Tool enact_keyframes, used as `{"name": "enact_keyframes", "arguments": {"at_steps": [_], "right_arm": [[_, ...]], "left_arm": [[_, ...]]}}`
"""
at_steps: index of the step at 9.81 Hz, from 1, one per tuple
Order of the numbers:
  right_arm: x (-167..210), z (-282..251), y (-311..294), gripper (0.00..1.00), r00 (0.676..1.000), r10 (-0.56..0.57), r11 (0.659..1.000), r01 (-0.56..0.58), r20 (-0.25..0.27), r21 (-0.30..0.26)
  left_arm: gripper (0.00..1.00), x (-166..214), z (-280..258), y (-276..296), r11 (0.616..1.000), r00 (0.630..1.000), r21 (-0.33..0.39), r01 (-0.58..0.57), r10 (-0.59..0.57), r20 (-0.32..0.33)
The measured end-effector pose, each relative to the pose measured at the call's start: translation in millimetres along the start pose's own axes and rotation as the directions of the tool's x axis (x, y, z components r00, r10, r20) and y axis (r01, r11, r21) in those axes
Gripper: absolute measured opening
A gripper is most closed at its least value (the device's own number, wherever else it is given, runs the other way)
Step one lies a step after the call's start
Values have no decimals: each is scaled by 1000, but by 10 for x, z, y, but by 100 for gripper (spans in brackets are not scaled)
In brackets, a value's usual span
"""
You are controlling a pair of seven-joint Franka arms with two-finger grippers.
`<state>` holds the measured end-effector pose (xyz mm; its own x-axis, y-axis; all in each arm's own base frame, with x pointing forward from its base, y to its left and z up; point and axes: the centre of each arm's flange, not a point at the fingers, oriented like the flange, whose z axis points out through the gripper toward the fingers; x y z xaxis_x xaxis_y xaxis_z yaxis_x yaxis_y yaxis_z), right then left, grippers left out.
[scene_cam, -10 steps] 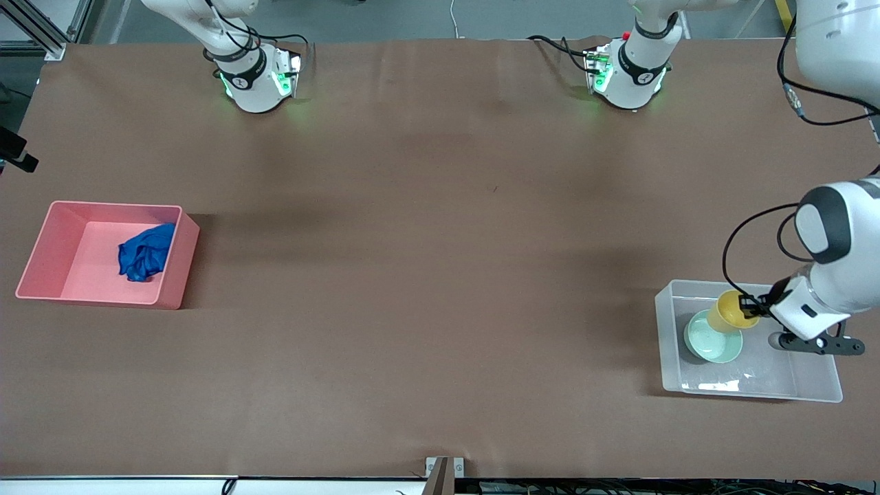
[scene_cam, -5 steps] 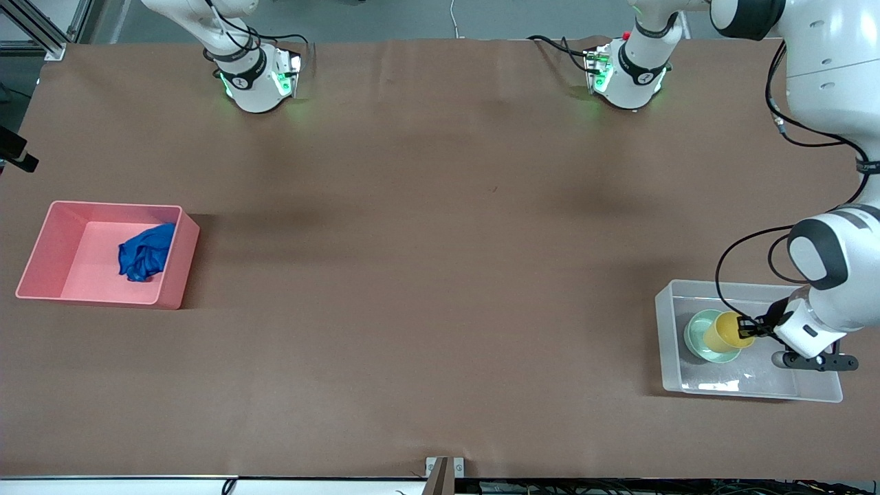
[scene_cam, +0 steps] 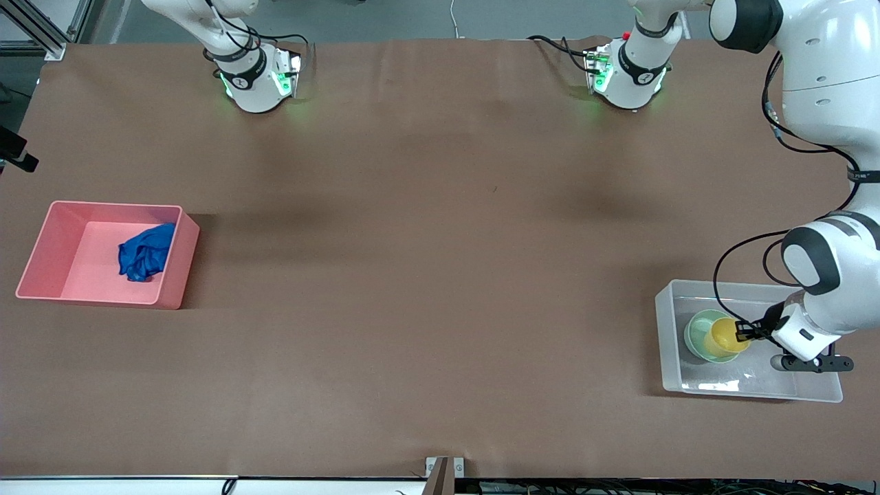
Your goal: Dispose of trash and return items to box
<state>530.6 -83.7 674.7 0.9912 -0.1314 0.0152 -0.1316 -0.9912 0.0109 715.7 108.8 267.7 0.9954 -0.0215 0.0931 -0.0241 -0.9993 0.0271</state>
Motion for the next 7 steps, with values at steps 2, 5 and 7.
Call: {"name": "enact_keyframes", "arguments": {"at_steps": [2, 5, 7], "right_arm": [[0, 0, 2, 100, 1000, 0, 1000, 0, 0, 0], [0, 2, 6, 100, 1000, 1, 1000, -1, 1, 0], [1, 3, 7, 100, 1000, 1, 1000, -1, 1, 0]], "left_arm": [[54, 118, -369, 92, 1000, 998, -1, -14, 14, -59], [97, 57, -1545, 413, 997, 995, -49, -65, 61, -73], [100, -174, -2356, 669, 993, 991, -12, -119, 118, -61]]}}
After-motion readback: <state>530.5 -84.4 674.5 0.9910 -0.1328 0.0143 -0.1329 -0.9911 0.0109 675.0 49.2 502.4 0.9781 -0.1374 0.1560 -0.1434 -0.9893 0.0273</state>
